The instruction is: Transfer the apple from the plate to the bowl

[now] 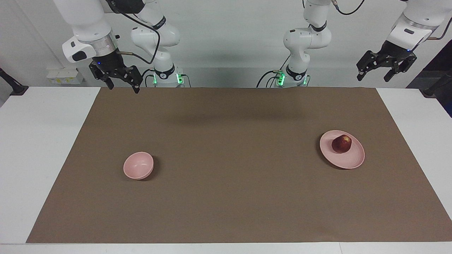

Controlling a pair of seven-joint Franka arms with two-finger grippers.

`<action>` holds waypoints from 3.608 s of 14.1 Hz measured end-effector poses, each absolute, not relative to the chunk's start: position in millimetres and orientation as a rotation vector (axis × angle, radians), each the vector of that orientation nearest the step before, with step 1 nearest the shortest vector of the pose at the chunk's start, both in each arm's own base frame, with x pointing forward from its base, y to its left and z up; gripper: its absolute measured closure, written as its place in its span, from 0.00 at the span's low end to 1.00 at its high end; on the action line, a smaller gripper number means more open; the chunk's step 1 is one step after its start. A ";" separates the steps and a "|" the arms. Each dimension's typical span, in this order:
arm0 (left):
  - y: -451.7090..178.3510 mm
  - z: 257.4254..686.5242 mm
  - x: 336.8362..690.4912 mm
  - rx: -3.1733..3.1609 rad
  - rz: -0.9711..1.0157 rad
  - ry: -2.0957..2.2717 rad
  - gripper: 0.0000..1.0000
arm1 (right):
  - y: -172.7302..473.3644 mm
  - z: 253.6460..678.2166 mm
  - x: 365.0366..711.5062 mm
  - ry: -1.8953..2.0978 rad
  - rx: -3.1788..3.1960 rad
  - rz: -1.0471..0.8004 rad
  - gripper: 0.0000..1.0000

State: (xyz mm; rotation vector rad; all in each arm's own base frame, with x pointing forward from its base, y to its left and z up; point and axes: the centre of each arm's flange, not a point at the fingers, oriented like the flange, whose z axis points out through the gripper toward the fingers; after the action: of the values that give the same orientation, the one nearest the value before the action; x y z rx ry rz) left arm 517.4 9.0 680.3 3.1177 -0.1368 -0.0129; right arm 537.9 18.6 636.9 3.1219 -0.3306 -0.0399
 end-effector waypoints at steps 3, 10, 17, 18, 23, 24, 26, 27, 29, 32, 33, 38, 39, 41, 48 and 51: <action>8.9 680.4 517.4 3.118 -0.013 -0.137 0.00 | 18.6 636.9 537.9 -0.331 3.122 -0.040 0.00; 8.4 680.6 517.4 3.118 -0.012 -0.139 0.00 | 18.6 636.9 537.9 -0.331 3.122 -0.040 0.00; 0.2 680.6 517.4 3.117 -0.012 -0.159 0.00 | 18.6 636.9 537.9 -0.331 3.122 -0.040 0.00; 0.5 680.6 517.4 3.117 -0.012 -0.159 0.00 | 18.6 636.9 537.9 -0.331 3.122 -0.040 0.00; 3.1 680.6 517.4 3.117 -0.012 -0.147 0.00 | 18.6 636.9 537.9 -0.331 3.122 -0.040 0.00; 3.8 680.7 517.5 3.117 -0.011 -0.145 0.00 | 18.6 636.8 537.9 -0.331 3.122 -0.040 0.00; 4.2 680.8 517.7 3.117 -0.009 -0.144 0.00 | 18.6 636.9 537.9 -0.331 3.122 -0.040 0.00; 4.2 680.9 517.8 3.118 -0.007 -0.144 0.00 | 18.6 636.8 537.9 -0.331 3.122 -0.040 0.00; 4.2 681.2 518.2 3.118 -0.001 -0.144 0.00 | 18.6 636.9 537.9 -0.331 3.122 -0.040 0.00; 4.8 683.3 521.0 3.119 0.039 -0.142 0.00 | 18.6 636.9 537.9 -0.331 3.122 -0.040 0.00; 5.4 683.8 522.4 3.119 0.057 -0.140 0.00 | 18.6 636.9 537.9 -0.331 3.122 -0.040 0.00; 11.4 660.1 532.8 3.120 0.086 -0.122 0.00 | 18.6 636.9 537.9 -0.331 3.122 -0.040 0.00; 12.5 648.7 536.7 3.120 0.095 -0.120 0.00 | 18.6 636.9 537.9 -0.331 3.122 -0.040 0.00; 18.1 618.4 545.0 3.121 0.118 -0.144 0.00 | 18.6 636.9 537.9 -0.331 3.122 -0.040 0.00; 49.2 522.4 546.9 3.119 0.104 -0.265 0.00 | 18.6 636.8 537.9 -0.331 3.122 -0.040 0.00; 48.4 487.3 543.9 3.121 0.116 -0.266 0.00 | 18.6 636.9 537.9 -0.331 3.122 -0.040 0.00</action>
State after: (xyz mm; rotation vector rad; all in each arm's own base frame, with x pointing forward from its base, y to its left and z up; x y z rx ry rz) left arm 543.9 48.4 487.3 3.1212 -0.2656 0.1163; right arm 537.9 18.6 636.9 3.1219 -0.3306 -0.0399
